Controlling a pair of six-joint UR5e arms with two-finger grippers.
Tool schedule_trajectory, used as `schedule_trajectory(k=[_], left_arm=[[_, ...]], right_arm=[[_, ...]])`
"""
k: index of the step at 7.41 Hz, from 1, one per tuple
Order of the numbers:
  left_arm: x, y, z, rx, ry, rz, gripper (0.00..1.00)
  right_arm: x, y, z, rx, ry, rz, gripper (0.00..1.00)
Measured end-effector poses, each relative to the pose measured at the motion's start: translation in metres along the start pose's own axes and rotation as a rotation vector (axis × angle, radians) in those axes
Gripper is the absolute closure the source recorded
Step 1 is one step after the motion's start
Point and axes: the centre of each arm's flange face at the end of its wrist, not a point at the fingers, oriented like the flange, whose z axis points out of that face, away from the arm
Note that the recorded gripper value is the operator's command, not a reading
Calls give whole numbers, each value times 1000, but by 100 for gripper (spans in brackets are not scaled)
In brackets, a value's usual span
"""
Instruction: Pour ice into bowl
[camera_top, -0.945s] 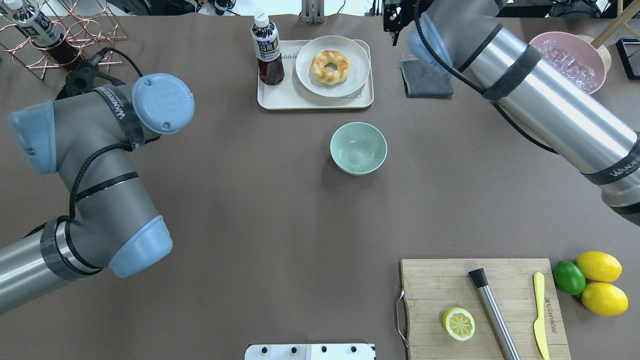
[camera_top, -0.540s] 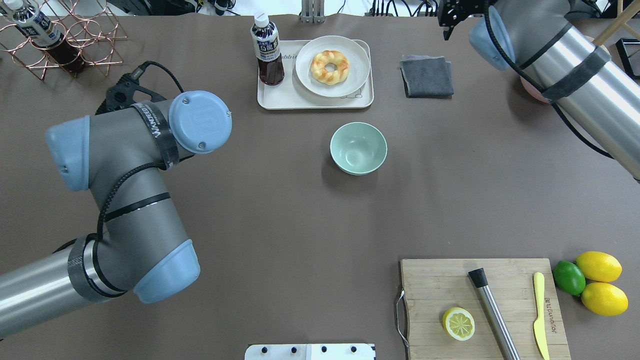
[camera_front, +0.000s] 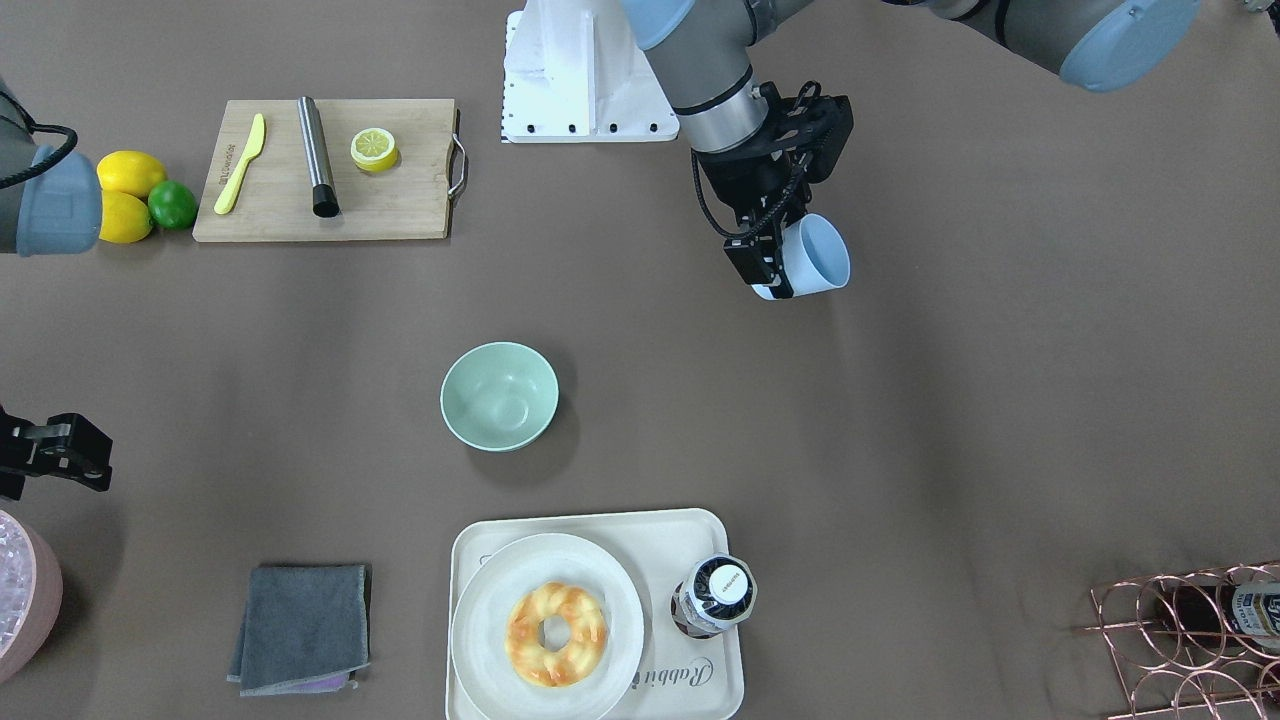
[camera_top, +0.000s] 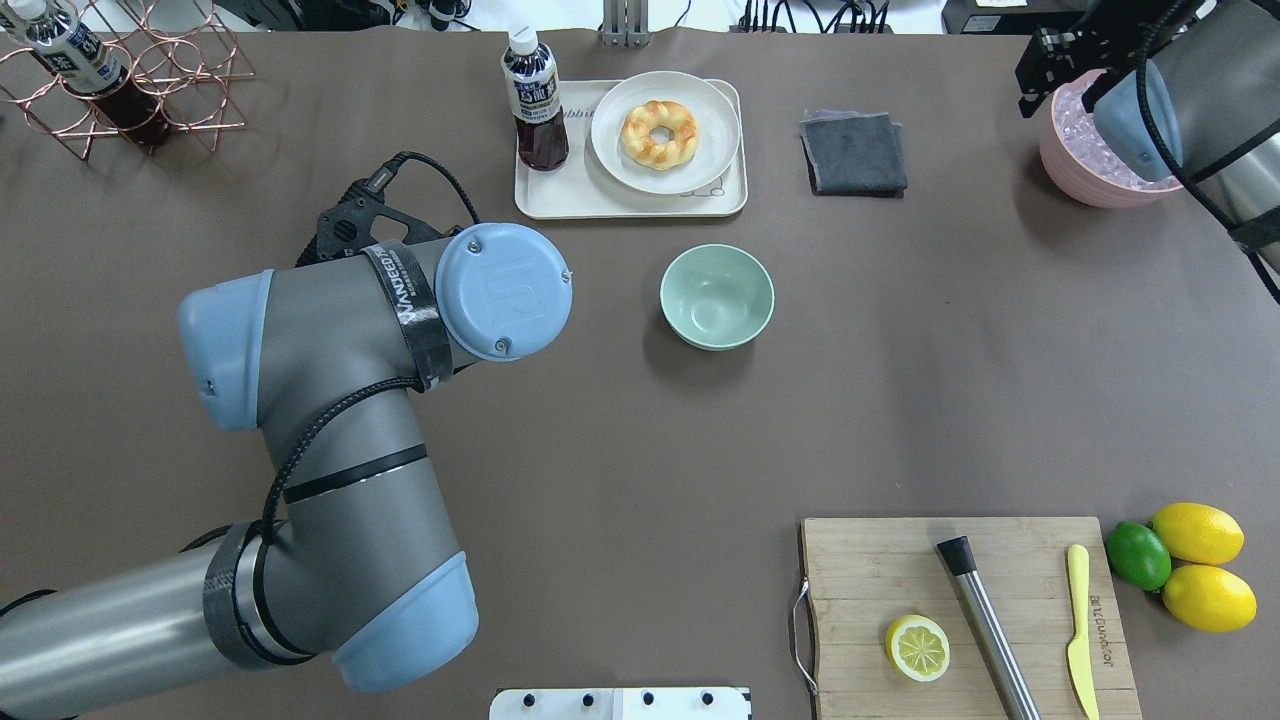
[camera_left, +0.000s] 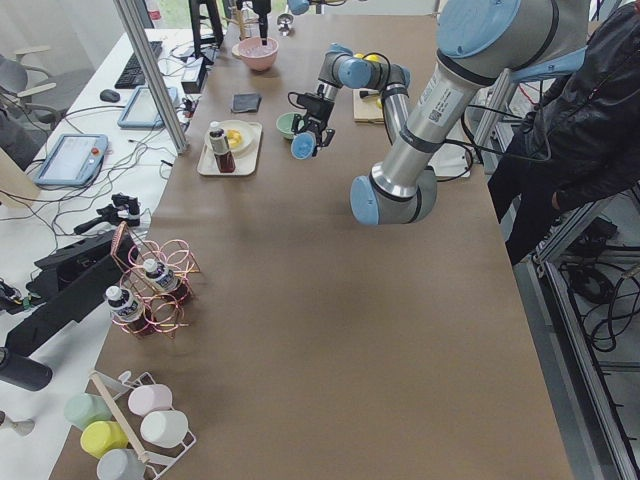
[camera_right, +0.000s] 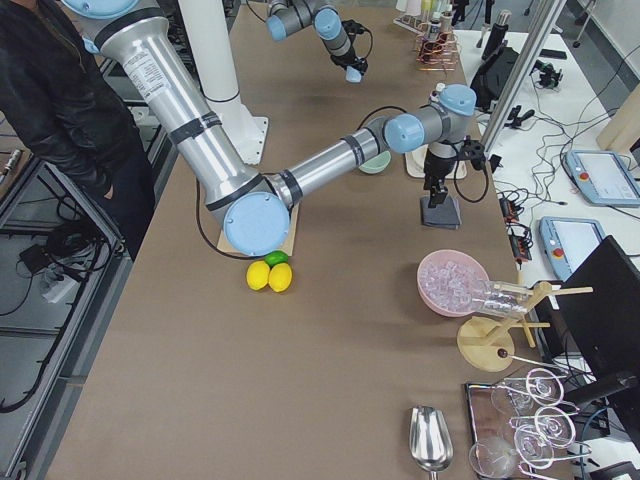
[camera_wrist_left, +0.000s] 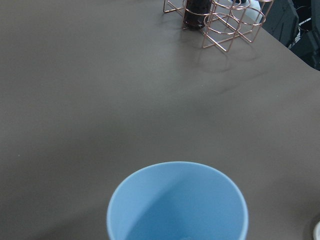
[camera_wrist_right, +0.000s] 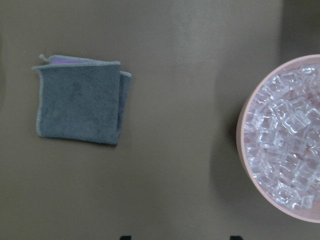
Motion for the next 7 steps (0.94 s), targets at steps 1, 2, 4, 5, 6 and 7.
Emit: schedule_trajectory(k=[1, 2, 4, 5, 6, 7], left_arm=[[1, 12, -13, -36, 29, -2, 56], [-1, 26, -22, -75, 58, -11, 56], [-8, 59, -43, -158, 107, -29, 56], [-10, 76, -53, -185, 115, -33, 56], [-9, 87, -61, -206, 124, -42, 56], [-7, 93, -68, -230, 141, -53, 56]], right_arm=[[27, 10, 5, -9, -3, -8, 28], [52, 22, 9, -18, -5, -16, 28], [105, 51, 18, -27, -18, -34, 17], [132, 68, 25, -28, -23, -42, 7], [156, 83, 32, -29, -27, -48, 1], [178, 98, 38, -27, -28, -47, 1]])
